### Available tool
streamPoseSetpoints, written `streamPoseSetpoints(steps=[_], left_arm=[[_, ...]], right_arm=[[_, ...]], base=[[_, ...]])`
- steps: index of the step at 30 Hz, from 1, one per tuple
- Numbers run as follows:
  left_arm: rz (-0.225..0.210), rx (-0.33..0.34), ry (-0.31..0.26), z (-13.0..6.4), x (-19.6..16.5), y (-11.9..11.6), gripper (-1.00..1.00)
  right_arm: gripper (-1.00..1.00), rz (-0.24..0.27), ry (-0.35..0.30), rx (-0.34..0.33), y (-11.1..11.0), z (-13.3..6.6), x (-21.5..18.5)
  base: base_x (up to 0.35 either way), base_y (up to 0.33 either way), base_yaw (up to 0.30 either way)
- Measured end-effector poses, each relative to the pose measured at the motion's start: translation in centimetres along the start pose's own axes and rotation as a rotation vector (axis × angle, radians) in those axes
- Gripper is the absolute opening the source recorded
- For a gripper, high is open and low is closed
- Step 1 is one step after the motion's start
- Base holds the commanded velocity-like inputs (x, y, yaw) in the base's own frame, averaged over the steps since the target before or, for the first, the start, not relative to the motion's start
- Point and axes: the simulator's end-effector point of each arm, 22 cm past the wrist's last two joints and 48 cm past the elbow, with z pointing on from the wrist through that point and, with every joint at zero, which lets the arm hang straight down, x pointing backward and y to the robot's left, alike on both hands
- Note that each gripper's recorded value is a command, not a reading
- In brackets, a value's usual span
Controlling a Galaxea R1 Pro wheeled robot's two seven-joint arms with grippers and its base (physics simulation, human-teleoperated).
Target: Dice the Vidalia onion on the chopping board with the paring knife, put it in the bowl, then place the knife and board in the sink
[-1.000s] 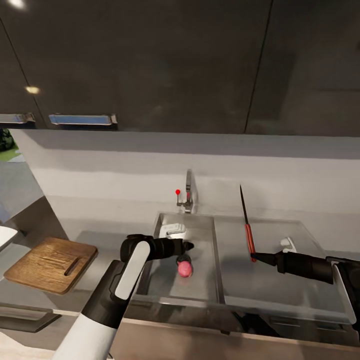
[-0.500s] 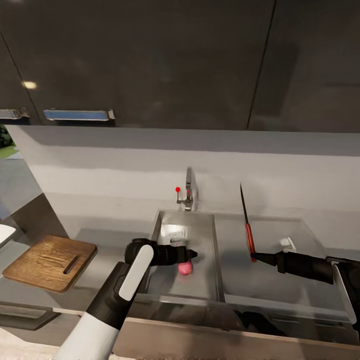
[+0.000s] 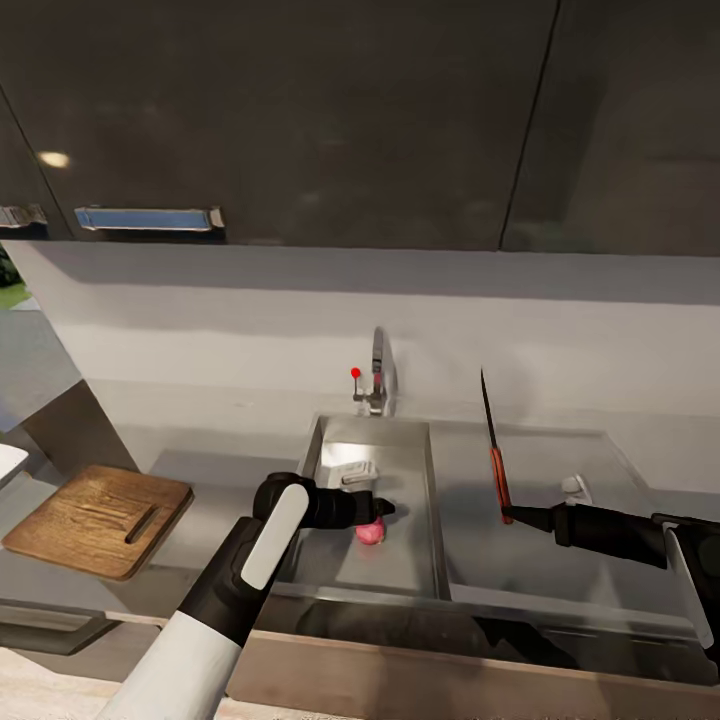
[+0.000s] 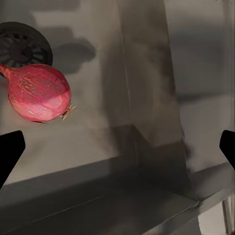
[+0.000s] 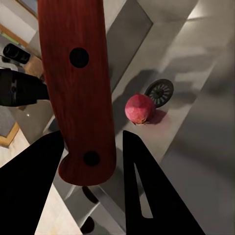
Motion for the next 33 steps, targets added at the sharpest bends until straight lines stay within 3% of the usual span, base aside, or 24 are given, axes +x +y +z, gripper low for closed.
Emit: streamPoseSetpoints(steps=[9,18,28,33], left_arm=[[-0.001,-0.002,-0.016,-0.1,-0.6,0.3,1.00],[-0.018,-0.100,0.000,0.4,-0.1,2.8,1.00],[-0.026,-0.106,0.016,1.0,0.4,3.3,1.00],[-0.027,-0.105,0.020,1.2,0.6,3.4,1.00]], right_arm=[[-1.00,0.013,0.010,0.000,-0.4,0.4,0.5],[-1.00,0.027,0.020,0.001,-0.9,0.7,0.9],[-1.00,0.038,0.032,0.005,-1.4,1.0,1.4],[-1.00,0.040,0.034,-0.029,-0.5,0.9,1.2]], base=[[0.000,0.000,0.000],[0.000,0.000,0.000],[0.000,0.000,0.000],[0.000,0.000,0.000]])
